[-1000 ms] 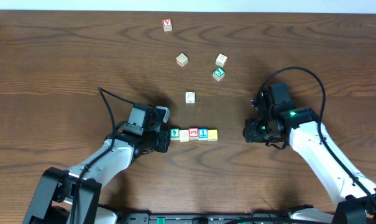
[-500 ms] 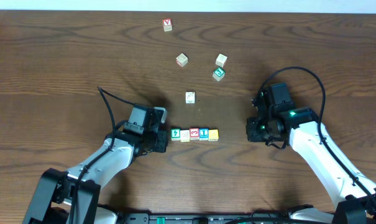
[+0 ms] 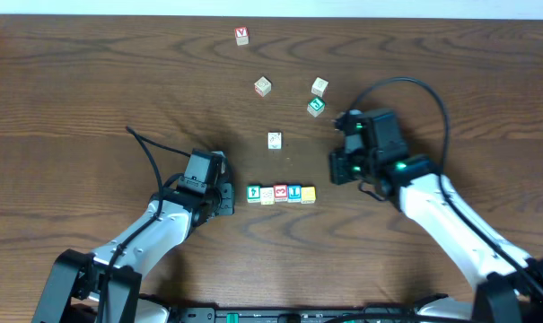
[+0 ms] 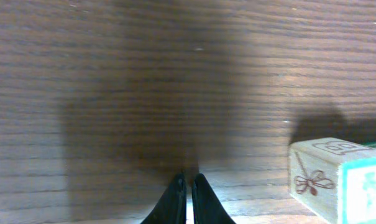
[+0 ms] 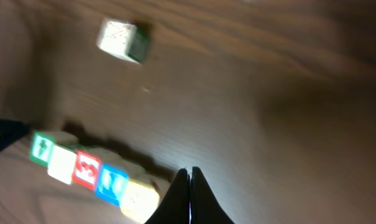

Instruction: Lift 5 blocks

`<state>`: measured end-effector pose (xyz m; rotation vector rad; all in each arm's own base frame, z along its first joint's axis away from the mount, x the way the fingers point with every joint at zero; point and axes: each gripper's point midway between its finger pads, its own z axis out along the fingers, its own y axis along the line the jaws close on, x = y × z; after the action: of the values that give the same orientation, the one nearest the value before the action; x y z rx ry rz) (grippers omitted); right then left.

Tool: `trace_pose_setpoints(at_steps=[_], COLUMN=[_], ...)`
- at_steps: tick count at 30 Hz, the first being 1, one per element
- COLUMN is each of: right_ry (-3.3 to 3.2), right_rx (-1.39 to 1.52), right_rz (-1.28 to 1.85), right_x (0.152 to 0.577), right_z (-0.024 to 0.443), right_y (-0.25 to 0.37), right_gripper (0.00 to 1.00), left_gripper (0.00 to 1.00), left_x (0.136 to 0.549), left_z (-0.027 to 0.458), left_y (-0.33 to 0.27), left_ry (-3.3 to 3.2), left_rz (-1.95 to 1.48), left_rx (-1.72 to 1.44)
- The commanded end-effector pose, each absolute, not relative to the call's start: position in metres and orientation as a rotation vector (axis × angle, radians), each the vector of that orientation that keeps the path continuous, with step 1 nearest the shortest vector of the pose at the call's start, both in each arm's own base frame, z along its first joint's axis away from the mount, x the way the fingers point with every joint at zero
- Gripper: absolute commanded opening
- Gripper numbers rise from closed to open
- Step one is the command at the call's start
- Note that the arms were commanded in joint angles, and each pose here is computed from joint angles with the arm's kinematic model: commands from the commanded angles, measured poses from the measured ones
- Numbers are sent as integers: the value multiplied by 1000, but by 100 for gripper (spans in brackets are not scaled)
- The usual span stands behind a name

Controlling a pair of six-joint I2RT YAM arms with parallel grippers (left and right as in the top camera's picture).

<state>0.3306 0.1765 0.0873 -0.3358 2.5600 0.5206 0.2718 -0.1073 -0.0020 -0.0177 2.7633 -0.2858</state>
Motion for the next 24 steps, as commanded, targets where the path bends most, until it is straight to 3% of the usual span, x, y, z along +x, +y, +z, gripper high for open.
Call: trace_pose_setpoints(at_steps=[1,10,16,24], right_ry=[2531,2538,2623,2650], right_rx=[-446,-563,-654,-740], right_rz=[558,575,577,579], right_x=[335,360,337,313], right_z=[82,62,29,24], right_y=[207,263,282,297], right_gripper=[1,1,1,1], left_gripper=[7,8,7,8], left_x=[269,266,266,265], left_z=[-4,-5,-6,-6], left_y=[-95,-94,-94,-93], left_ry=[2761,2772,2776,2778], left_rz=[-210,-206,-204,-203], left_rx=[-64,-69,-68,-68])
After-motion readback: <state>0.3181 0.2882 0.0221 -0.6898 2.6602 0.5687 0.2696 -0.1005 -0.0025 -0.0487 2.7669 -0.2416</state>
